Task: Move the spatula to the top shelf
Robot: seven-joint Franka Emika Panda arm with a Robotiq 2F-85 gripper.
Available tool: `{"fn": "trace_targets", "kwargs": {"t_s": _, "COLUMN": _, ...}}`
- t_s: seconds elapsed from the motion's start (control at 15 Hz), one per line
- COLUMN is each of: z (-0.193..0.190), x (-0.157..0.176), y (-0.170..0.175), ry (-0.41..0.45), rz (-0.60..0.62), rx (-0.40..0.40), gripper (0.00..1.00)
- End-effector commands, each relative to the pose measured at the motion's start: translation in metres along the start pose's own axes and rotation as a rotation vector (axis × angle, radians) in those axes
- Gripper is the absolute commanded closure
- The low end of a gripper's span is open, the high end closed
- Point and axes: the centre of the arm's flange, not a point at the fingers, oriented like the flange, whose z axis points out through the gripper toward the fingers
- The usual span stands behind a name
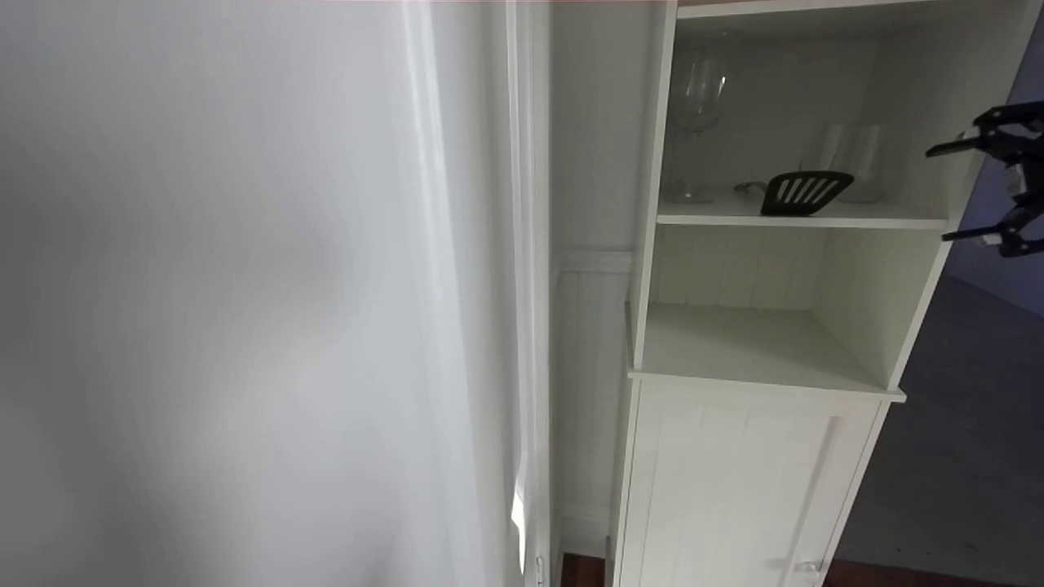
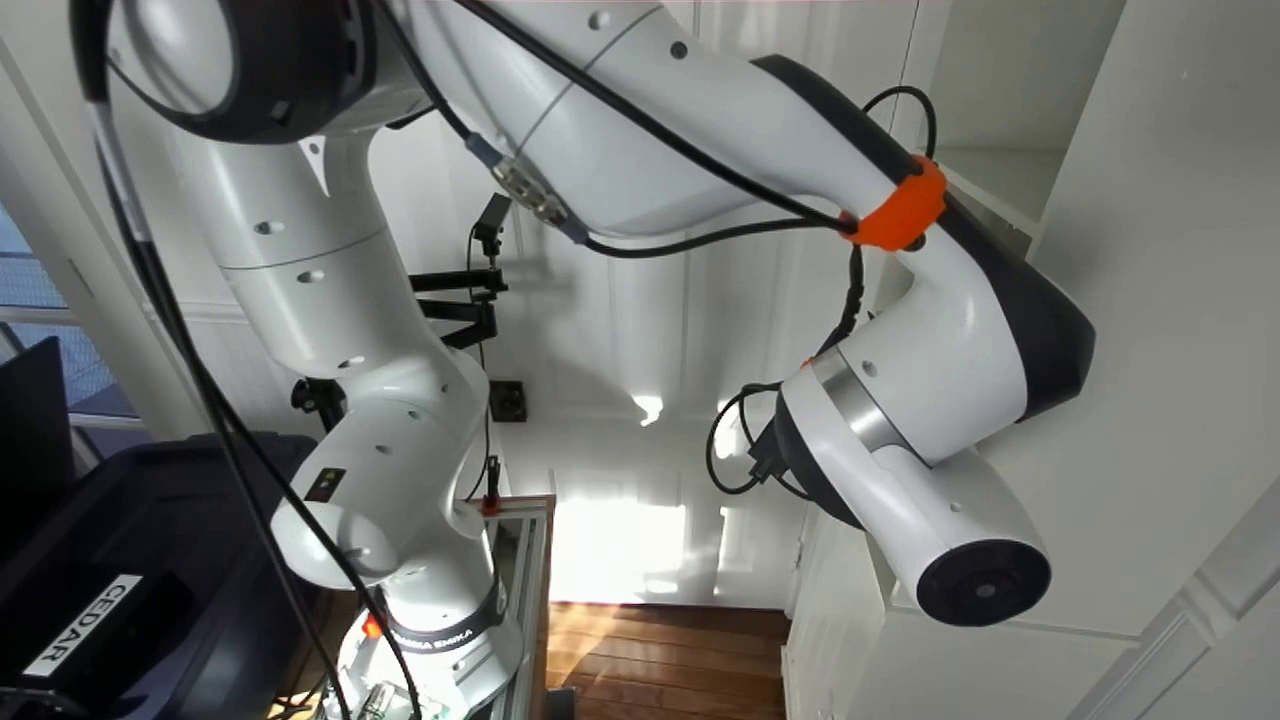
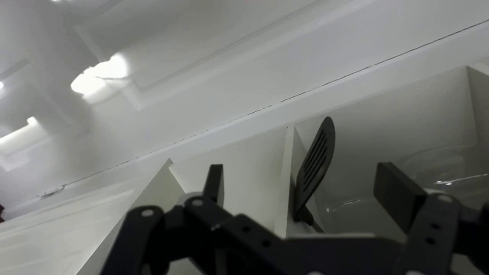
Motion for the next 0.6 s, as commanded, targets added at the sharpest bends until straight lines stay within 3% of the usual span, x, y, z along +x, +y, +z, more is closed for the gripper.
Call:
{"fn": "trace_targets", "kwargs": {"t_s": 0.0, "z": -0.044, "x": -0.044, "y": -0.003, "ry": 0.018, "rz": -0.102, "rx": -0.036, "gripper": 0.00}}
{"fn": "trace_targets", "kwargs": {"t_s": 0.4, "z": -0.101, "x": -0.086, "y": -0.006, "ry": 0.072, "rz": -0.207, "rx": -0.068, "gripper": 0.00}}
{"fn": "trace_targets", "kwargs": {"t_s": 0.47, "z": -0.083, "x": -0.057, "y": -0.006, "ry": 0.056, "rz": -0.167, "rx": -0.065, "gripper": 0.00}}
{"fn": "trace_targets", "kwargs": {"t_s": 0.53, "z": -0.089, "x": -0.061, "y": -0.008, "ry": 0.068, "rz": -0.175, "rx": -0.059, "gripper": 0.00}}
